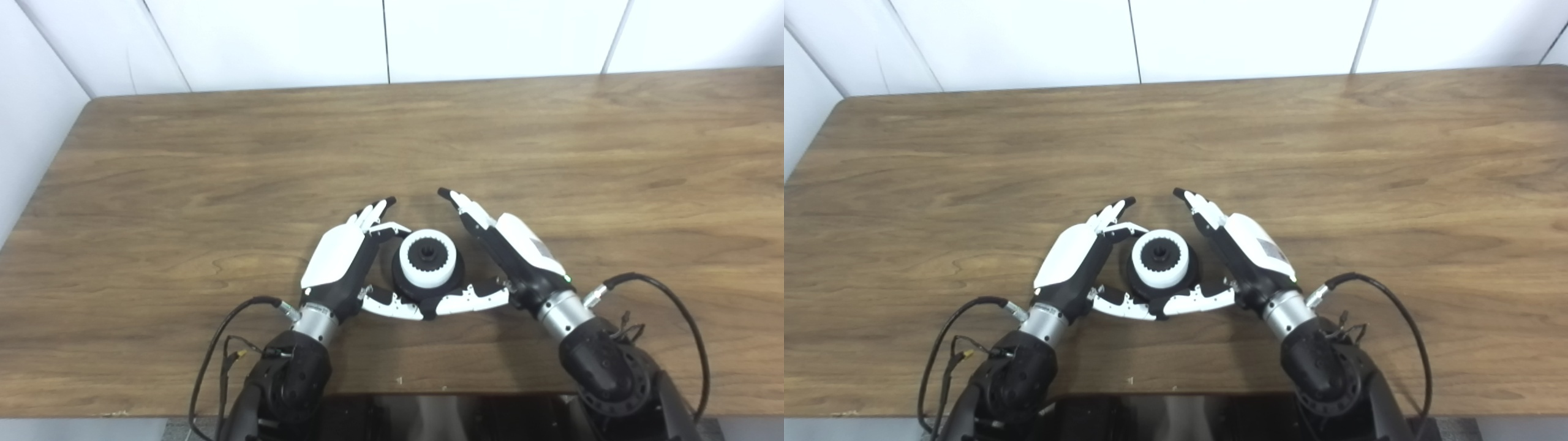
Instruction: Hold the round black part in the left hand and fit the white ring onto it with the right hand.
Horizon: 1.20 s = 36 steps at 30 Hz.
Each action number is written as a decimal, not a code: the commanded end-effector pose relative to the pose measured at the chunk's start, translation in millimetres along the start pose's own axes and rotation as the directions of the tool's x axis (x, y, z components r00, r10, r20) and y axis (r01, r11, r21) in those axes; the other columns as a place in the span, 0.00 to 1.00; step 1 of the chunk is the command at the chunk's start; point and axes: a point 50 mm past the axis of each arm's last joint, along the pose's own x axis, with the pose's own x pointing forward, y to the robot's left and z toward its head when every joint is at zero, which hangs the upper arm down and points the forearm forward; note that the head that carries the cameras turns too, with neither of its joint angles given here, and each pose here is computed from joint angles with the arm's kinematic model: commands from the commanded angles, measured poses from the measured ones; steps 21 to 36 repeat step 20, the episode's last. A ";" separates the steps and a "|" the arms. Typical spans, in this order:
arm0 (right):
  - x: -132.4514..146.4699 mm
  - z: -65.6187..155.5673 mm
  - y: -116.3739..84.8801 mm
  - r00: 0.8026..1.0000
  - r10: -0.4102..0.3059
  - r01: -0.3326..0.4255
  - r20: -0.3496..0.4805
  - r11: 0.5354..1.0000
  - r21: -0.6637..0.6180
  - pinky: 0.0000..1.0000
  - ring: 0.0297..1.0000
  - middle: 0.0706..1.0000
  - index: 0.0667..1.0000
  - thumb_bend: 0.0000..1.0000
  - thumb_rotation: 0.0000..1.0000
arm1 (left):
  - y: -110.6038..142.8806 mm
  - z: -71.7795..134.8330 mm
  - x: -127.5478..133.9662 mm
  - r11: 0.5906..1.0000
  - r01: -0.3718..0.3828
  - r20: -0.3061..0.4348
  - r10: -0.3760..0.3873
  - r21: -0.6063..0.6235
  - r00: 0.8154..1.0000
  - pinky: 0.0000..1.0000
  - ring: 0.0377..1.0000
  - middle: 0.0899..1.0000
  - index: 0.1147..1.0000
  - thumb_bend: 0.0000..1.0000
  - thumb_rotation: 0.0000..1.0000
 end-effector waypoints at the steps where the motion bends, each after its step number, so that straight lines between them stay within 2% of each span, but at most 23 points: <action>1: 2.2 10.2 -15.3 0.998 -0.032 0.032 0.046 0.999 -0.013 0.97 1.00 1.00 1.00 1.00 0.44 | 17.8 12.6 5.0 0.997 -0.069 0.061 0.068 0.014 0.996 1.00 1.00 1.00 0.56 0.90 0.28; 11: -5.5 -15.2 -33.5 0.999 -0.046 0.046 -0.028 0.999 -0.011 0.97 1.00 1.00 1.00 1.00 0.36 | 19.9 10.1 4.2 0.997 -0.068 0.057 0.067 0.019 0.996 1.00 1.00 1.00 0.56 0.90 0.29; 16: -14.0 -29.2 -45.0 0.996 -0.065 0.065 -0.057 0.998 -0.006 0.97 1.00 1.00 1.00 1.00 0.36 | 21.1 9.0 4.9 0.997 -0.071 0.061 0.070 0.021 0.996 1.00 1.00 1.00 0.56 0.90 0.29; 18: -16.7 -32.7 -48.2 0.995 -0.077 0.077 -0.060 0.997 -0.012 0.91 1.00 1.00 1.00 1.00 0.37 | 21.3 8.0 4.8 0.997 -0.073 0.062 0.071 0.020 0.996 1.00 1.00 1.00 0.56 0.90 0.29; 36: -19.3 -34.3 -50.0 0.994 -0.093 0.093 -0.065 0.996 -0.010 0.91 1.00 1.00 1.00 1.00 0.37 | 21.5 6.7 4.6 0.997 -0.073 0.062 0.071 0.018 0.996 1.00 1.00 1.00 0.56 0.90 0.29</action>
